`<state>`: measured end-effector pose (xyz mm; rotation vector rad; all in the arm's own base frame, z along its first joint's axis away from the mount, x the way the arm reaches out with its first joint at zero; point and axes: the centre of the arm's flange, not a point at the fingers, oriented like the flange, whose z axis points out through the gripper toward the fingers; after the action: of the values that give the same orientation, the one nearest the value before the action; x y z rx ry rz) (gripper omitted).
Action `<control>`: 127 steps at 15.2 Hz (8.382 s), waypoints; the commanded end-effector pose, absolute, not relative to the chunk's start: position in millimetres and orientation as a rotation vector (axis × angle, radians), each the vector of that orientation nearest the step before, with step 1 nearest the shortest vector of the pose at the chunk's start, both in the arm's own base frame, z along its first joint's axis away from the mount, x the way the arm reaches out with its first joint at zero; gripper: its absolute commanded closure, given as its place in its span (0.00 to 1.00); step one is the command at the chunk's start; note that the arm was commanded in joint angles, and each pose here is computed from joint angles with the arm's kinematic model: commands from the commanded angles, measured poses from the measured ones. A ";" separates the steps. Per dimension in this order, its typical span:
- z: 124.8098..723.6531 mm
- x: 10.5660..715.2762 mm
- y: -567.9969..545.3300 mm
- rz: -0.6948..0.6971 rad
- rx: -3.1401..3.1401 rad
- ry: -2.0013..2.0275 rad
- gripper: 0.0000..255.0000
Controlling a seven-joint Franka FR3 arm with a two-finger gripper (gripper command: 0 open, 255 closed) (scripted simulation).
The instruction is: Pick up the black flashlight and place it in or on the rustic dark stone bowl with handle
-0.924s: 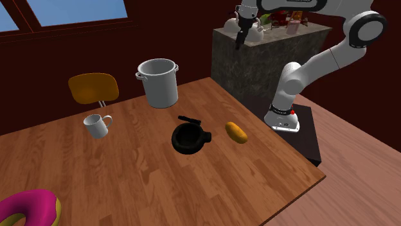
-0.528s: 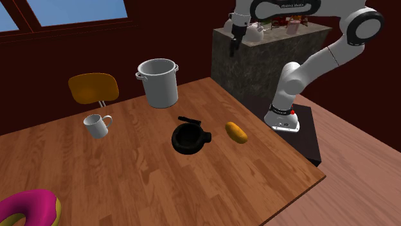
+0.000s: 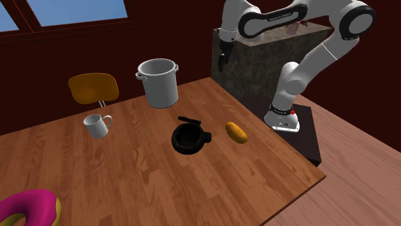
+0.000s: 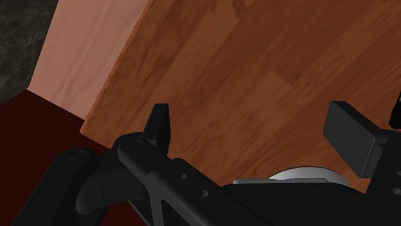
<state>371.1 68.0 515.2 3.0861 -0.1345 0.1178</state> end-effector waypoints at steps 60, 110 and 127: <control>336.1 495.0 322.1 0.006 3.146 -0.070 1.00; 389.7 415.3 484.5 0.006 3.146 -0.070 1.00; 428.1 415.1 484.3 0.006 3.146 -0.070 0.00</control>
<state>416.9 483.7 415.3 3.1469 -0.0703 0.0070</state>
